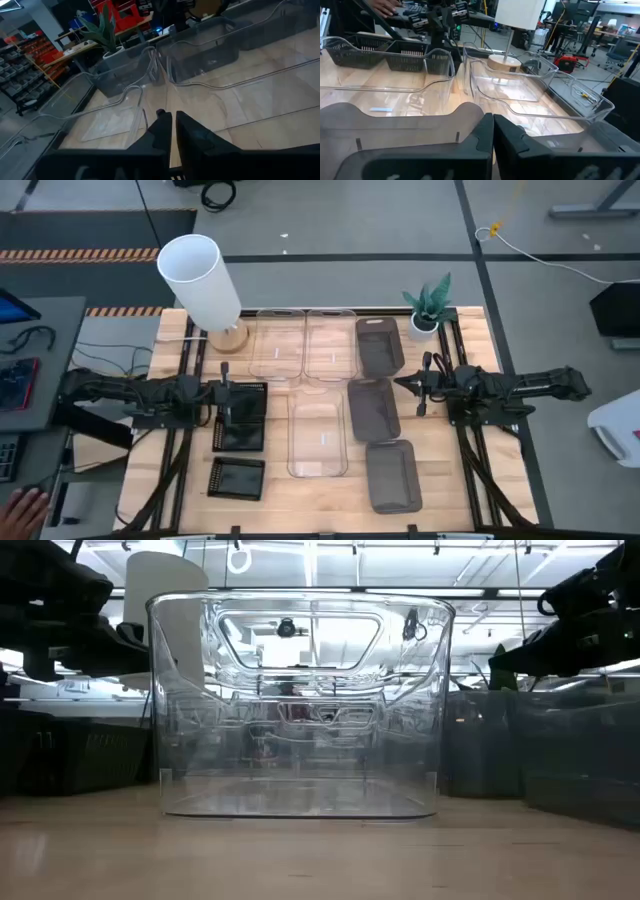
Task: Stack baskets by color
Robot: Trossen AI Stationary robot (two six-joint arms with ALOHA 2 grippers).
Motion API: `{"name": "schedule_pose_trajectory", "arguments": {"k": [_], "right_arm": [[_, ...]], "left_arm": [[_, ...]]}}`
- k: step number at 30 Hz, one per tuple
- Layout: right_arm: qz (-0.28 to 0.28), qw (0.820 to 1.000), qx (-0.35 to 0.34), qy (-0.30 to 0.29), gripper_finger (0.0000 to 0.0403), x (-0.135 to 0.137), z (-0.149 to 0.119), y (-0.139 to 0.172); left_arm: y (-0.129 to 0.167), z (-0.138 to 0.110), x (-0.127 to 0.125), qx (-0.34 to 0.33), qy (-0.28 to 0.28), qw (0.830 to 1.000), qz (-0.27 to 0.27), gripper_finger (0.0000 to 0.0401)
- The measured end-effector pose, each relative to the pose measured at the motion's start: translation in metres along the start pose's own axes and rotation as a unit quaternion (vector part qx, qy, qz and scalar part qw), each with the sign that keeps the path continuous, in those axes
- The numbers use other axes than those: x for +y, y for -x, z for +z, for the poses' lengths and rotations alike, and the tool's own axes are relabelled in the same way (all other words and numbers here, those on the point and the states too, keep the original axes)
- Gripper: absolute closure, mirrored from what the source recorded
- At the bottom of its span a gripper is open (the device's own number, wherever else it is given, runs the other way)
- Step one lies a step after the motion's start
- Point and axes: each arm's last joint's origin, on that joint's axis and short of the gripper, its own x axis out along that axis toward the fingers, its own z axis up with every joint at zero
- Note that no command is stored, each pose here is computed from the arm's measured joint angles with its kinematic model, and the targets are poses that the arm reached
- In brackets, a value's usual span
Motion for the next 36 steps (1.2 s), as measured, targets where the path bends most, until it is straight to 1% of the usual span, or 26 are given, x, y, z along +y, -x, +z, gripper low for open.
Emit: {"name": "schedule_pose_trajectory", "arguments": {"k": [4,13,22,29,36], "right_arm": [[0.0,1.0,0.0,0.0,0.0389,0.0,0.0001,0.0],[0.0,1.0,0.0,0.0,0.0389,0.0,0.0,0.0],[0.0,1.0,0.0,0.0,0.0389,0.0,0.0,0.0],[0.0,1.0,0.0,0.0,0.0389,0.0,0.0,0.0],[0.0,1.0,0.0,0.0,0.0389,0.0,0.0,0.0]], "left_arm": [[0.0,0.0,0.0001,0.0,0.0,1.0,0.0,0.0375],[0.0,0.0001,0.0,0.0,0.0,1.0,0.0,0.0365],[0.0,0.0001,0.0001,0.0,0.0,1.0,0.0,0.0373],[0.0,0.0001,0.0,0.0,0.0,1.0,0.0,0.0365],[0.0,0.0002,0.0001,0.0,0.0,1.0,0.0,0.0373]]}}
